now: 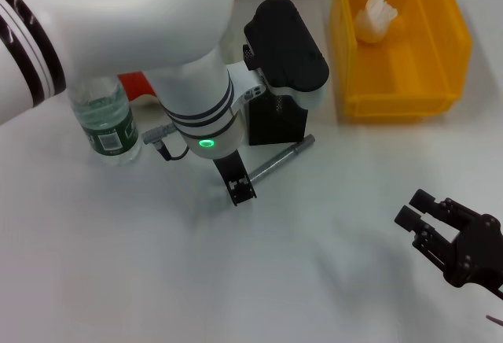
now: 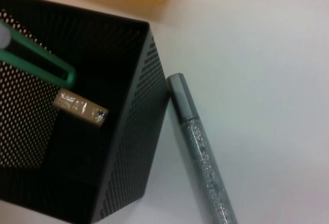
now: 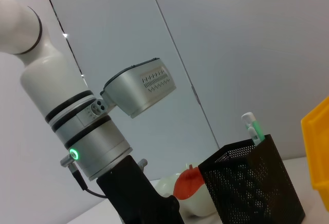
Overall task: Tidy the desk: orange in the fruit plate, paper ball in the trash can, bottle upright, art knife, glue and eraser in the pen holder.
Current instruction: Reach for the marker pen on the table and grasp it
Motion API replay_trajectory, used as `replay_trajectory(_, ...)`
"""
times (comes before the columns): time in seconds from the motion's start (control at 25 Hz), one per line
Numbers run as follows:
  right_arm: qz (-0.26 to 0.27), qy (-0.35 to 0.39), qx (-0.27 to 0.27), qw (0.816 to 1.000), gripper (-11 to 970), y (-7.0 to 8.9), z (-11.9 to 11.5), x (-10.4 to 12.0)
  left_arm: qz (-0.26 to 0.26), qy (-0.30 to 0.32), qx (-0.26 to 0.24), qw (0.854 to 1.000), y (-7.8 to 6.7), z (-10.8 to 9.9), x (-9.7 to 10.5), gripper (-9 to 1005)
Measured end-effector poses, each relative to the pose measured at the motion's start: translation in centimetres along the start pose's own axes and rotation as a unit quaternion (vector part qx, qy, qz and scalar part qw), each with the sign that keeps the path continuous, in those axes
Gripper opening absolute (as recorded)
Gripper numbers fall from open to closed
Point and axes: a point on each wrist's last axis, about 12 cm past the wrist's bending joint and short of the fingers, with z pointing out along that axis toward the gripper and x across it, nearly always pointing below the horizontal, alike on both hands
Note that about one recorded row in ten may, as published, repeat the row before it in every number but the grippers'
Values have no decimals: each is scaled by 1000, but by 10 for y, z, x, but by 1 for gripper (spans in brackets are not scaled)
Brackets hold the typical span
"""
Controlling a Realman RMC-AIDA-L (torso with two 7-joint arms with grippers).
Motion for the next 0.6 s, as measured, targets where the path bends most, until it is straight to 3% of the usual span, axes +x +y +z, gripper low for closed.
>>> replay_trajectory(0.6,0,0,0,1000,406,0,0,0,1,1,0,1000,1,1,1,174)
